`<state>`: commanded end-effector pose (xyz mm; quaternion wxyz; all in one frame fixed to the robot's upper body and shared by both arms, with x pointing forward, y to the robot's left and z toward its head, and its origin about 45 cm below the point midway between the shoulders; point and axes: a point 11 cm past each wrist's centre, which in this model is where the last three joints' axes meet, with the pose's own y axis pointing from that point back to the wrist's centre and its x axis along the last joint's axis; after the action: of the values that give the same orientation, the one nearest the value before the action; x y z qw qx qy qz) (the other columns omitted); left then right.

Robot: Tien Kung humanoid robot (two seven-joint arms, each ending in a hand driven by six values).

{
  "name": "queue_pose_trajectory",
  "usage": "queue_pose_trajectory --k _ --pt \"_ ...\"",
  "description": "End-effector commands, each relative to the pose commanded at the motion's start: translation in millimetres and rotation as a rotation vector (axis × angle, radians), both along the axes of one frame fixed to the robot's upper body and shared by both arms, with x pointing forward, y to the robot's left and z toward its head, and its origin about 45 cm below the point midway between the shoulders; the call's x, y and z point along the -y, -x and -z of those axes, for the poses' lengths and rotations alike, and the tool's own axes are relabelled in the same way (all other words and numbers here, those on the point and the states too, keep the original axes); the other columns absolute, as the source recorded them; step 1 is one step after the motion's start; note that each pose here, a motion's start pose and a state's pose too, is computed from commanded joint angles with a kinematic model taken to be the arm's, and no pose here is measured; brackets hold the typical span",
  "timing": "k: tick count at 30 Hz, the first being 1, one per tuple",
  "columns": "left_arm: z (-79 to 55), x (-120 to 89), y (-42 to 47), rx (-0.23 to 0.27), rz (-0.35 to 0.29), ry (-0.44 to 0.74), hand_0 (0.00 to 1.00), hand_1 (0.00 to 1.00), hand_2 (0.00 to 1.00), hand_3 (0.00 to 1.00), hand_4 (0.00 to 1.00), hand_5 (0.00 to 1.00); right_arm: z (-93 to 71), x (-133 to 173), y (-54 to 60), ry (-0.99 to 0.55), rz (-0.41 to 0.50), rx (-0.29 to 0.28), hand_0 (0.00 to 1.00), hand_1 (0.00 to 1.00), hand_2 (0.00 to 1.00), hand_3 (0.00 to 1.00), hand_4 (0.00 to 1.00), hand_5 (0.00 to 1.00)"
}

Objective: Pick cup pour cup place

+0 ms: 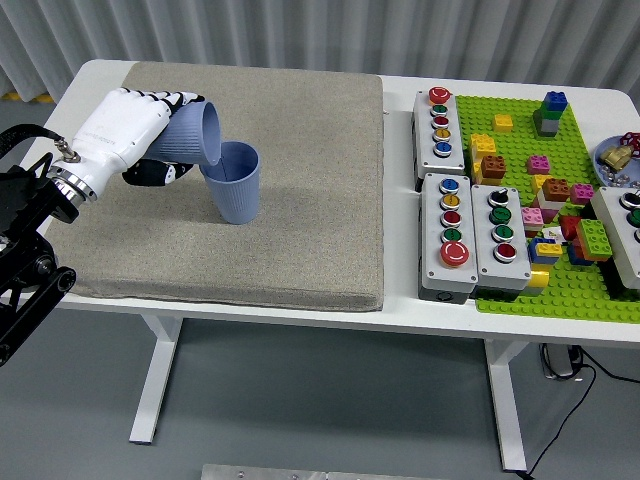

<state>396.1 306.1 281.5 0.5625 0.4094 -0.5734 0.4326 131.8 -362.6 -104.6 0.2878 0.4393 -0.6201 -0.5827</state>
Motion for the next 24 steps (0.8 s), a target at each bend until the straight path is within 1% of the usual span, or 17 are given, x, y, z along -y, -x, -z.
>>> queue_pose_trajectory --k 7,12,18,24 --pt "-4.5 0.0 -0.3 0.028 0.002 0.020 0.481 0.595 0.674 0.573 0.574 0.017 -0.1 0.1 -0.4 0.000 -0.001 0.000 0.736 0.696 0.742 0.602 0.139 0.221" --pt "-4.8 1.6 0.4 0.044 0.008 0.041 0.481 0.594 0.672 0.573 0.575 0.019 0.5 -0.7 1.3 -0.001 -0.002 -0.004 0.736 0.696 0.742 0.602 0.139 0.221" --pt "-2.5 4.0 1.8 0.047 0.014 0.056 0.481 0.592 0.672 0.572 0.574 0.018 1.4 -1.6 3.8 -0.002 -0.004 -0.010 0.736 0.696 0.742 0.603 0.139 0.221" --pt "-3.2 5.5 1.9 0.050 0.020 0.057 0.481 0.592 0.671 0.571 0.574 0.017 1.5 -1.5 4.3 -0.002 -0.004 -0.010 0.736 0.696 0.742 0.603 0.139 0.222"
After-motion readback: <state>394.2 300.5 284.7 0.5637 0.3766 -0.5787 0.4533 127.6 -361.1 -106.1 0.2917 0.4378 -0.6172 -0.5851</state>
